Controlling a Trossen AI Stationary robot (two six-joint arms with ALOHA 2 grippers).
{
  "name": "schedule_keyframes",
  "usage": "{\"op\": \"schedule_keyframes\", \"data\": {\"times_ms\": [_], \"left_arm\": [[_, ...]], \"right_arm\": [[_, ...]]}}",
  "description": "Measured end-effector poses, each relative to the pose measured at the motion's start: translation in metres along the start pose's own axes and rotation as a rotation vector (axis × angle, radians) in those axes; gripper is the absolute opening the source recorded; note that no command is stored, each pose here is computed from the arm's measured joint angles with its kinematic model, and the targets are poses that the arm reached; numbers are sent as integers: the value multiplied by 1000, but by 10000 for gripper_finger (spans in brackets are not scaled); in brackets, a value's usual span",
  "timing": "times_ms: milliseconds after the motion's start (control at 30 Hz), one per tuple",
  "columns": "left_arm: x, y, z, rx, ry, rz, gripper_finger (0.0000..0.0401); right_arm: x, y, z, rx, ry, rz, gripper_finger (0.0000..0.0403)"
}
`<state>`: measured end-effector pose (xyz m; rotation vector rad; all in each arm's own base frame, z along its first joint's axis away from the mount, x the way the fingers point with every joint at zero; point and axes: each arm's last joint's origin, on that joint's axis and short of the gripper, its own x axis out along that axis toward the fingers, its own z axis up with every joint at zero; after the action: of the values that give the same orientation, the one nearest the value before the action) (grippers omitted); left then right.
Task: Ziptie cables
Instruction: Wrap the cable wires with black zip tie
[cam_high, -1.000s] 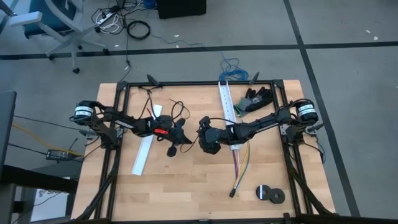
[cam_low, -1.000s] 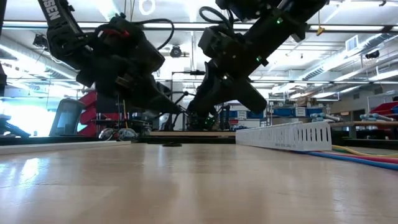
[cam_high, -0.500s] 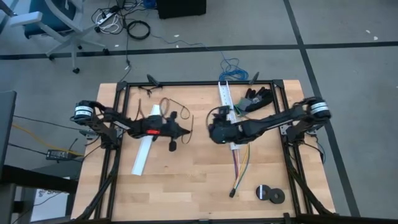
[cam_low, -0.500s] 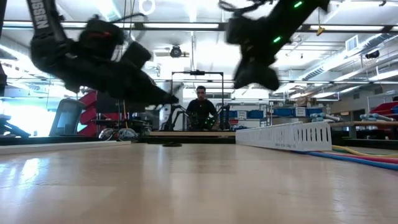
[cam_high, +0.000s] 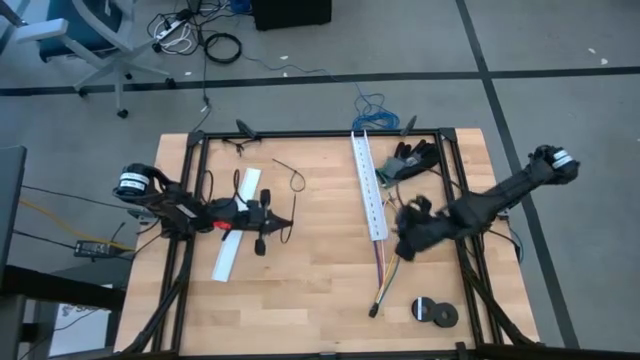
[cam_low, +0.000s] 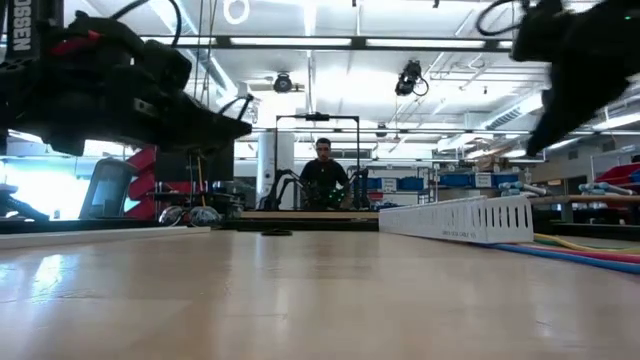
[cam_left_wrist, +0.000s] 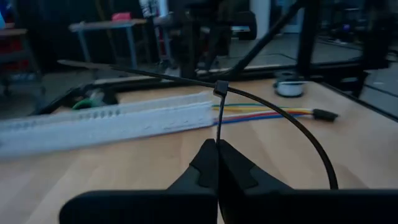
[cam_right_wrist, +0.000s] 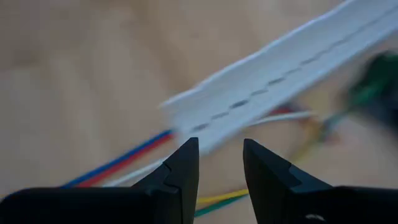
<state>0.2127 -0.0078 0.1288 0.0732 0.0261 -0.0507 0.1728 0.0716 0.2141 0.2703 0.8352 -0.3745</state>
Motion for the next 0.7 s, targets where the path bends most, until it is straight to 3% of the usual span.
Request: {"op": "schedule_keyframes", "data": {"times_ms": [167, 267, 433, 700], "left_arm": [[6, -17, 7, 54, -39, -75, 1], [10, -25, 11, 56, -56, -89, 1], [11, -32, 13, 54, -62, -81, 1], [11, -34, 6, 5, 22, -47, 1]], "right_arm": [[0, 15, -31, 91, -93, 251, 111], [11, 22, -46, 60, -149, 351, 112], [30, 28, -57, -151, -144, 429, 111], [50, 65, -42, -544, -63, 492, 111]]}}
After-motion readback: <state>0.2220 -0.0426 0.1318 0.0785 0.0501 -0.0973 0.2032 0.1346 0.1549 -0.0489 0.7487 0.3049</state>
